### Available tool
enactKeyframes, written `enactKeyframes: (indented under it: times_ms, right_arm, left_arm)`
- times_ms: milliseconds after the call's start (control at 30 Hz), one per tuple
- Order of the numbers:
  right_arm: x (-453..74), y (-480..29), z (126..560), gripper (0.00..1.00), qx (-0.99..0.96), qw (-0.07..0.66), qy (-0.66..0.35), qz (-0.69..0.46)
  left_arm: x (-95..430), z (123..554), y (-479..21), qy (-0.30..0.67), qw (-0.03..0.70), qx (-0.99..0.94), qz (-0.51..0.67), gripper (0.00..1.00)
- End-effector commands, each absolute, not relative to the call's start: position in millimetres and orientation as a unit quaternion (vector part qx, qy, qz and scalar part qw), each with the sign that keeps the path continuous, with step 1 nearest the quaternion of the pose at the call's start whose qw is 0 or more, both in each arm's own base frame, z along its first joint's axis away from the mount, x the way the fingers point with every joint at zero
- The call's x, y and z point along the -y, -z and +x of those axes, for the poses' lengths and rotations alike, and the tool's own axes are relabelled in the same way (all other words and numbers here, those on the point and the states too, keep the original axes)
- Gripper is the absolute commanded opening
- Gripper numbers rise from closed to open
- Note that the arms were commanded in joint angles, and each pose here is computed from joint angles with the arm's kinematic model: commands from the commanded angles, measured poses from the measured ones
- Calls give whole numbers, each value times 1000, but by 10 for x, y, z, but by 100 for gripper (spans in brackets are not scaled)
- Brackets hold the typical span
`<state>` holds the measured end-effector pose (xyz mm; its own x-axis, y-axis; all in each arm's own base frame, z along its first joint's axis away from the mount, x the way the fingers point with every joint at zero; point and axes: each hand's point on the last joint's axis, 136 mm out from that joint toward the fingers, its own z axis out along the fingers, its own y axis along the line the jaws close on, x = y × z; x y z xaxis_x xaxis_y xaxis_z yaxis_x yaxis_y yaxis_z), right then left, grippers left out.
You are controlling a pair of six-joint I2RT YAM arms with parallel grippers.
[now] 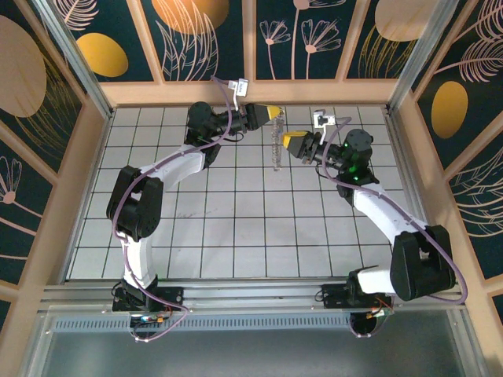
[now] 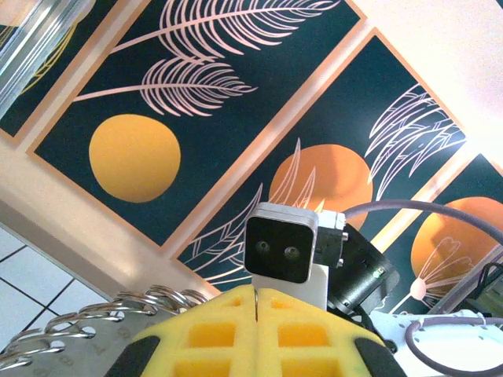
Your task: Put the keys on the keyring
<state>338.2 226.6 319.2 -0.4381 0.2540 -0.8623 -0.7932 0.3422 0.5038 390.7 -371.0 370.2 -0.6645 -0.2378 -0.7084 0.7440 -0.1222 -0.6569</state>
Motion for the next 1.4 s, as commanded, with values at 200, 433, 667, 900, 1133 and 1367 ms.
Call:
enactKeyframes:
  times_ms: [200, 433, 667, 900, 1133, 1367]
  right_arm:
    - [-2200, -3196, 3584, 46, -674, 522, -478, -212]
    - [-2273, -3299, 3678, 47, -664, 524, -486, -220]
    - [-2398, -3407, 3744, 47, -654, 525, -492, -233]
    - [-2466, -3408, 3758, 35, -652, 516, -502, -238]
    - [-2455, -3381, 3623, 17, -655, 507, -505, -242]
    - [-2502, -3384, 3474, 0, -652, 498, -513, -252]
  left_arm:
    - [3689, 3766, -3995, 720, 363, -532, 258, 0]
    - [3693, 3753, -4013, 721, 361, -531, 261, 0]
    - [3714, 3733, -4028, 722, 358, -528, 266, 0]
    - [3727, 3746, -4009, 723, 357, -529, 264, 0]
    - [3727, 3767, -3999, 723, 360, -529, 260, 0]
    - [3727, 3783, -4002, 723, 363, -528, 257, 0]
